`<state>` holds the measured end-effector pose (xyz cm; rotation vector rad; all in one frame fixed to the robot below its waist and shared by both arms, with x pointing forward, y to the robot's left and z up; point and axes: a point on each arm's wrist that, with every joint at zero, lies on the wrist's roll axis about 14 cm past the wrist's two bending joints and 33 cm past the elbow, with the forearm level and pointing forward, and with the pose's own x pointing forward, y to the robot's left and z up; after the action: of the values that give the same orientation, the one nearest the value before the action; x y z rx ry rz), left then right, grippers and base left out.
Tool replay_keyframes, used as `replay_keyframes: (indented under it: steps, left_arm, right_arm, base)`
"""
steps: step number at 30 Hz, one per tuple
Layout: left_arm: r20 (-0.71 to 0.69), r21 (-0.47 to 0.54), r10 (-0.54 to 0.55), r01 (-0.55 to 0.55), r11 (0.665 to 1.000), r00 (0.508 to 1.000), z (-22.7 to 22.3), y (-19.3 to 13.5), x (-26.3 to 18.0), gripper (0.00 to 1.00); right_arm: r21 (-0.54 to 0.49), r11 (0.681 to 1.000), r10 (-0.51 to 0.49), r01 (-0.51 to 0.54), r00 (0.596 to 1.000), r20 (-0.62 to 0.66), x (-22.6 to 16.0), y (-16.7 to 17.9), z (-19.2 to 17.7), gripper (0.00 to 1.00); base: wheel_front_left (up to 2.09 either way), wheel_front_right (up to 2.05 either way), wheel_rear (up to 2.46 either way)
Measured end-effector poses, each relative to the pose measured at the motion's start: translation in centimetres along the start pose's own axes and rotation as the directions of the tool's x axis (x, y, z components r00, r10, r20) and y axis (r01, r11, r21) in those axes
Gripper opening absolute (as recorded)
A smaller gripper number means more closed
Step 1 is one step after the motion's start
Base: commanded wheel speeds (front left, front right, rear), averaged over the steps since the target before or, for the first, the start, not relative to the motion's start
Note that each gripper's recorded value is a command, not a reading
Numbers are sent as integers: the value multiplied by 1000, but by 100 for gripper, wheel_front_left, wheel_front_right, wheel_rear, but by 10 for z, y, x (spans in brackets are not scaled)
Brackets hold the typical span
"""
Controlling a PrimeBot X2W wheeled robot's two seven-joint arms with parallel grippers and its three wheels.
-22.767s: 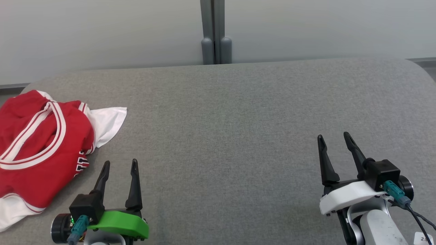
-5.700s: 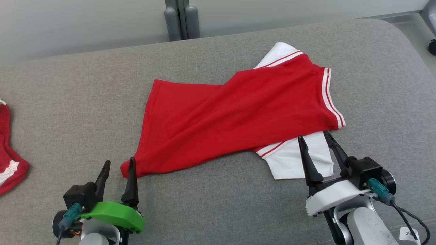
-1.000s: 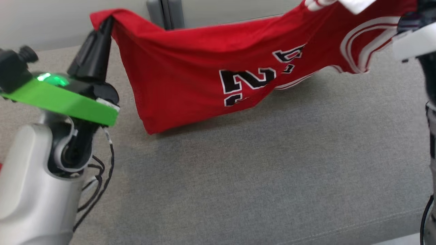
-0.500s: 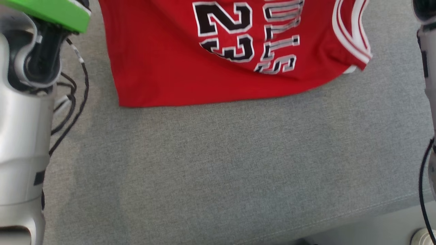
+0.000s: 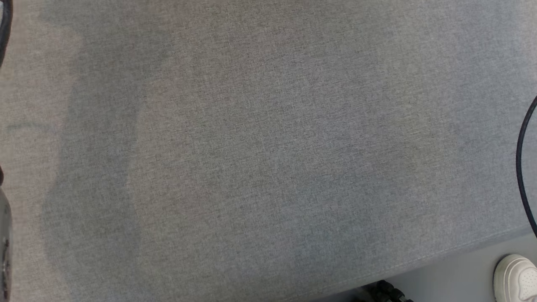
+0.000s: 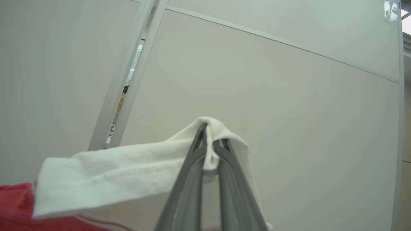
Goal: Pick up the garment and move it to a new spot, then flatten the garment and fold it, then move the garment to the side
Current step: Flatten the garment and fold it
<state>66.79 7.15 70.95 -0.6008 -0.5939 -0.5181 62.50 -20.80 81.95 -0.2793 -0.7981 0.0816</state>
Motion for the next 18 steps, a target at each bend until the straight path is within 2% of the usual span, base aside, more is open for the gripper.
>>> replay_keyframes:
  steps: [2, 3, 7, 10, 13, 18]
  left_arm:
    - [30, -11, -22, 22, 1000, 999, 9, -3, 1, 0]
    - [19, -19, -15, 16, 1000, 1000, 5, 0, -3, 0]
    - [-141, -13, 31, -33, 999, 989, -47, 21, -43, 0]
    - [-273, -41, 91, -106, 994, 958, -87, 35, -87, 0]
    - [-350, -61, 139, -171, 983, 926, -106, 40, -125, 0]
    - [-453, -75, 163, -220, 973, 877, -119, 28, -181, 0]
  right_arm:
    - [-10, 1000, 8, -8, 999, 50, 4, 2, 14, 0]
    - [-13, 1000, 16, -15, 999, 43, 1, 4, 9, 0]
    - [11, 997, 80, -80, 989, -124, -34, 28, -54, 0]
    - [63, 989, 144, -132, 956, -257, -74, 51, -100, 0]
    - [123, 980, 194, -159, 911, -365, -119, 67, -130, 0]
    - [221, 970, 197, -98, 848, -492, -187, 64, -142, 0]
  base:
    - [0, 0, 0]
    - [0, 0, 0]
    - [0, 0, 0]
    - [0, 0, 0]
    - [0, 0, 0]
    - [0, 0, 0]
